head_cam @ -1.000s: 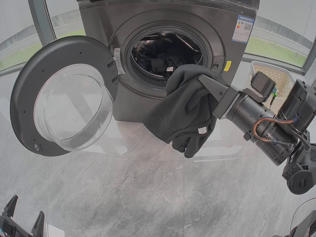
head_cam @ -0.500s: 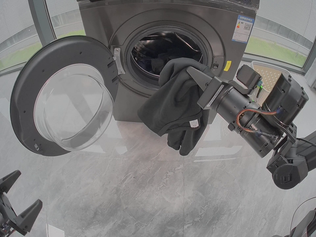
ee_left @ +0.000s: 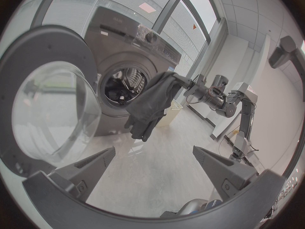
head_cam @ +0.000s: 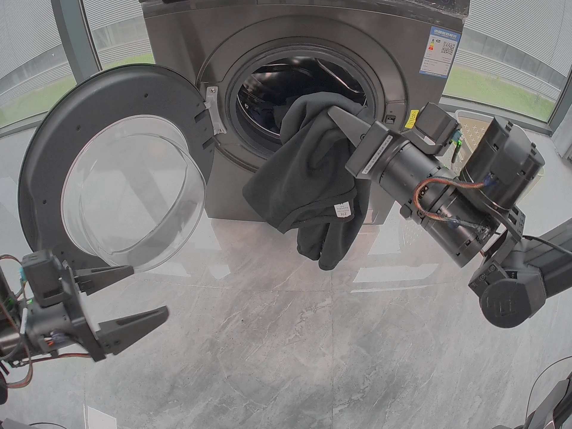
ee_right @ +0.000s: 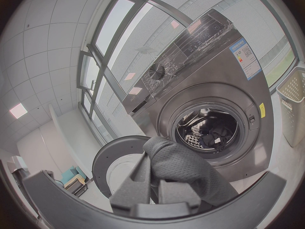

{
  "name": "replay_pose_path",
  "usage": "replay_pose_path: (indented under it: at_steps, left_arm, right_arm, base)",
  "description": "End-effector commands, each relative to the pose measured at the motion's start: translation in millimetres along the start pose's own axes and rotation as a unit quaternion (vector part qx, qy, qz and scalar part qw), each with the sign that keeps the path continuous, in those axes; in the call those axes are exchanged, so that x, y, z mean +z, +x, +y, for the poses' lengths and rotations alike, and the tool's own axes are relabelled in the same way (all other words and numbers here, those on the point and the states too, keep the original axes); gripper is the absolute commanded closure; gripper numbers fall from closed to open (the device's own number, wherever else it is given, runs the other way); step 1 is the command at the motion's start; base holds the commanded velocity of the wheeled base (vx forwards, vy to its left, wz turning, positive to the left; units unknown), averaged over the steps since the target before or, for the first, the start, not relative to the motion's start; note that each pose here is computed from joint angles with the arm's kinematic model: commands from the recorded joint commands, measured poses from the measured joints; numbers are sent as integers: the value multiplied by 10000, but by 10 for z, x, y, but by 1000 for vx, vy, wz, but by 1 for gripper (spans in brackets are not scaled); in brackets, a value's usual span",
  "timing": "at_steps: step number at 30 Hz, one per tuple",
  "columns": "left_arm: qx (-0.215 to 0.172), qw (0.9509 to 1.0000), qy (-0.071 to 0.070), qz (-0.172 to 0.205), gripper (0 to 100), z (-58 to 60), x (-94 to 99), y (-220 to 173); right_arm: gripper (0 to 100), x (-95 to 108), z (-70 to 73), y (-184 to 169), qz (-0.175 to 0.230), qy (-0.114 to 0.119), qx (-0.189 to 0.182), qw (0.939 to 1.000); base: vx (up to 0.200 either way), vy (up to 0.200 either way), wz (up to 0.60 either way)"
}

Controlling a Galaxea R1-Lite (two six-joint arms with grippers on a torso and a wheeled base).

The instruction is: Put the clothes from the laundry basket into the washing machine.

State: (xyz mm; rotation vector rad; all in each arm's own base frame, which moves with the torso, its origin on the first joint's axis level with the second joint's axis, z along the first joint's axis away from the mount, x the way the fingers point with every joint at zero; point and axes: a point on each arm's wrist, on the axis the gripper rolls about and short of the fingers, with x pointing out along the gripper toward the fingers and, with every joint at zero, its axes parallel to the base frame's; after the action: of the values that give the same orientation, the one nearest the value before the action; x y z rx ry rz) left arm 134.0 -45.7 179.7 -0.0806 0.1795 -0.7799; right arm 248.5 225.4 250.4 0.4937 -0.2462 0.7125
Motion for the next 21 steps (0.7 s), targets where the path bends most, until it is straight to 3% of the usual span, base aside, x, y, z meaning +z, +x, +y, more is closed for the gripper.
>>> replay_pose_path:
  at_steps: [1,6,12,16,21]
  left_arm:
    - [-483,9959,-312,692,0,251,-238,818]
    - [-545,9960,-316,631,0,349,-290,1077]
    - [-566,9955,-440,614,0,390,-269,1292]
    - [-604,9953,-635,423,0,408,-140,1410]
    - [-613,9939,-809,424,0,486,-146,1615]
  right_arm:
    - [100,108,16,111,-133,221,1,9997]
    - [100,148,38,74,-59,244,-21,9997]
    - [100,96,55,57,45,241,-33,9997]
    - [100,65,91,24,127,230,4,9997]
    - [100,43,86,1,159,230,-1,9996]
  base:
    - [0,0,0]
    - [0,0,0]
    - [0,0,0]
    - [0,0,0]
    - [0,0,0]
